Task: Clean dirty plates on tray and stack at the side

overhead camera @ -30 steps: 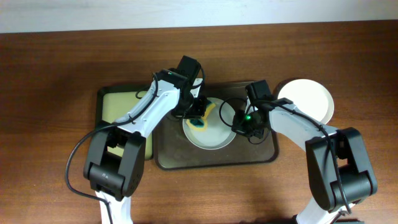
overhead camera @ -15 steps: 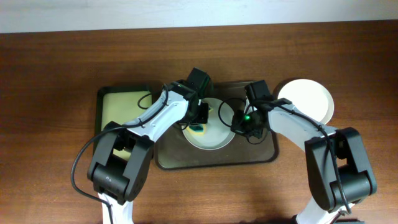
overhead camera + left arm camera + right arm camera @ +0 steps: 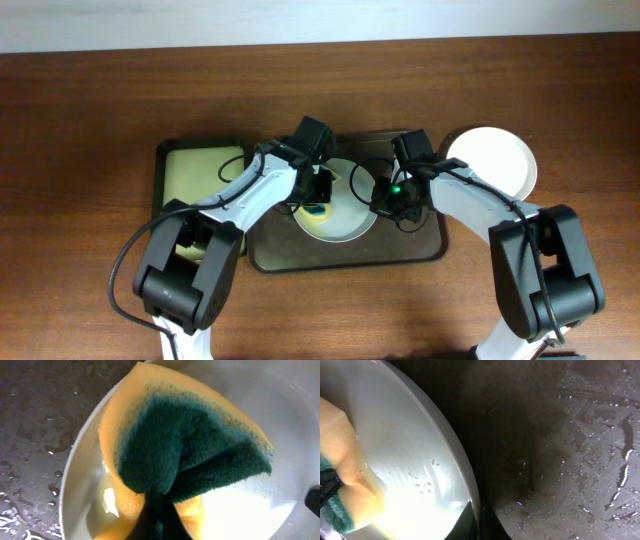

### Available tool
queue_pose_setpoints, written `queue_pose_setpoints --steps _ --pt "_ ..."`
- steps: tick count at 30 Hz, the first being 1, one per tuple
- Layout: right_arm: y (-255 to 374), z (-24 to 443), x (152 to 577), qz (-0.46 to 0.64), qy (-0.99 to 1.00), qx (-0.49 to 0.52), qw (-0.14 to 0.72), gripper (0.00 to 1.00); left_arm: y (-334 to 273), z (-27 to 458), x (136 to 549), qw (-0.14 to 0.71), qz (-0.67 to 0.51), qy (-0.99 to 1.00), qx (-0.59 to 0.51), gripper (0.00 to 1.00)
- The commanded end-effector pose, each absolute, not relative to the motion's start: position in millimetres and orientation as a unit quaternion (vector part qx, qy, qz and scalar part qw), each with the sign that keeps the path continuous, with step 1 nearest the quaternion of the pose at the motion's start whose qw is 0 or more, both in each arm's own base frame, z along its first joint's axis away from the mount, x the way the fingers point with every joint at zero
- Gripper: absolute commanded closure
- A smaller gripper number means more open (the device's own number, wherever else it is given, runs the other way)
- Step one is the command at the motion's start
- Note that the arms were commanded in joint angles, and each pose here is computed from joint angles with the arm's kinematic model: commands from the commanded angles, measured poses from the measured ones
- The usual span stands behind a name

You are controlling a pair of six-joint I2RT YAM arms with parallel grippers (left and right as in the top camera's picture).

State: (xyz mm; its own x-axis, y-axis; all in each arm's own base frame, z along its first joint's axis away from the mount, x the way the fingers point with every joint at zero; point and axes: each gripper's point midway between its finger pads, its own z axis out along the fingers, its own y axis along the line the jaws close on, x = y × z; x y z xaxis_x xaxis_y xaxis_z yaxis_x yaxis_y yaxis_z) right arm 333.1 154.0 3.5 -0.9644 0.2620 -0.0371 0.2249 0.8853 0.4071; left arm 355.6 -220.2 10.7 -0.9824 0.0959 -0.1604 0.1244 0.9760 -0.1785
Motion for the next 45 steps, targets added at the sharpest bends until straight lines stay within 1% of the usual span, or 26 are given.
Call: queue_pose_setpoints --steps 1,3,5,6,7,9,11,12,13,16,17,18,19,20,21,22,23,28,29,30,31,32,36,37,43,45 --pt "147.5 -2.5 329.5 0.183 0.973 0.129 0.046 0.96 -221.0 -46.7 306.5 -0.042 -0.112 0.989 0.088 1.00" --pt "147.5 -2.7 329.4 0.183 0.973 0.129 0.046 0.96 -249.1 -34.9 290.2 -0.074 -0.207 0.966 0.134 1.00" --pt "147.5 -2.6 329.4 0.183 0.973 0.129 0.046 0.96 -261.9 -26.1 281.2 -0.094 -0.254 0.953 0.139 1.00" --pt "147.5 -2.7 329.4 0.183 0.973 0.129 0.046 0.96 -263.7 -23.6 280.4 -0.098 -0.264 0.950 0.136 1.00" --pt "147.5 -2.7 329.4 0.183 0.973 0.129 0.046 0.96 -272.8 -10.4 280.8 -0.100 -0.316 0.931 0.155 1.00" --pt "147.4 -2.8 329.3 0.183 0.973 0.129 0.045 0.96 -282.4 29.9 298.7 -0.082 -0.411 0.895 0.153 1.00" --pt "147.4 -2.6 329.3 0.183 0.973 0.129 0.046 0.96 -272.6 69.8 325.7 -0.026 -0.435 0.887 0.153 1.00" --pt "147.4 -2.8 329.3 0.183 0.973 0.129 0.045 0.96 -250.8 118.3 347.5 0.049 -0.438 0.885 0.150 1.00" --pt "147.4 -2.8 329.3 0.183 0.973 0.129 0.045 0.96 -198.2 175.0 363.4 0.152 -0.376 0.905 0.124 1.00" --pt "147.4 -2.8 329.3 0.183 0.973 0.129 0.045 0.96 -110.0 213.3 353.6 0.230 -0.221 0.947 0.042 1.00" --pt "147.4 -2.6 329.5 0.183 0.974 0.129 0.046 0.91 -68.8 228.5 341.3 0.259 -0.141 0.956 0.004 1.00" --pt "145.9 -3.2 329.7 0.179 0.974 0.130 0.047 0.57 -35.3 241.4 327.6 0.279 -0.071 0.957 -0.027 1.00" --pt "141.5 -4.6 330.3 0.166 0.976 0.132 0.051 0.45 5.0 258.1 303.7 0.298 0.010 0.950 -0.090 1.00" --pt "138.4 -5.7 330.4 0.157 0.977 0.133 0.053 0.39 20.5 266.0 289.3 0.304 0.038 0.943 -0.127 1.00" --pt "136.5 -6.0 331.2 0.152 0.978 0.132 0.056 0.38 32.8 275.6 267.8 0.311 0.053 0.933 -0.173 1.00" --pt "136.1 -6.1 331.5 0.151 0.978 0.131 0.057 0.52 34.0 282.7 253.0 0.319 0.051 0.928 -0.184 1.00" --pt "135.9 -6.2 331.4 0.150 0.978 0.131 0.058 0.61 35.3 288.0 242.1 0.326 0.053 0.926 -0.185 1.00" --pt "130.5 -8.6 330.4 0.134 0.982 0.122 0.061 0.62 53.9 295.8 222.7 0.337 0.094 0.908 -0.228 1.00" --pt "130.5 -8.6 330.3 0.134 0.982 0.122 0.061 0.68 53.8 294.3 223.6 0.334 0.094 0.909 -0.229 1.00" --pt "130.5 -8.6 330.2 0.134 0.982 0.122 0.060 0.87 53.8 292.8 224.0 0.330 0.095 0.911 -0.229 1.00" --pt "130.5 -8.6 329.8 0.134 0.982 0.120 0.060 0.96 53.4 291.0 224.8 0.326 0.095 0.913 -0.228 1.00" --pt "131.4 -7.9 330.3 0.136 0.982 0.115 0.061 0.96 53.4 289.8 225.2 0.323 0.096 0.914 -0.227 1.00" --pt "140.2 38.1 355.0 0.152 0.981 0.052 0.106 0.96 53.5 283.5 216.0 0.301 0.102 0.921 -0.225 1.00" --pt "138.7 55.9 358.7 0.141 0.983 0.040 0.107 0.96 53.6 282.0 213.0 0.295 0.103 0.923 -0.224 1.00" --pt "118.5 106.6 374.3 0.068 0.990 0.011 0.125 0.96 55.1 283.3 211.6 0.298 0.107 0.921 -0.226 1.00" --pt "114.2 136.2 385.9 0.048 0.988 0.011 0.149 0.96 64.8 292.6 204.5 0.320 0.123 0.903 -0.257 1.00"
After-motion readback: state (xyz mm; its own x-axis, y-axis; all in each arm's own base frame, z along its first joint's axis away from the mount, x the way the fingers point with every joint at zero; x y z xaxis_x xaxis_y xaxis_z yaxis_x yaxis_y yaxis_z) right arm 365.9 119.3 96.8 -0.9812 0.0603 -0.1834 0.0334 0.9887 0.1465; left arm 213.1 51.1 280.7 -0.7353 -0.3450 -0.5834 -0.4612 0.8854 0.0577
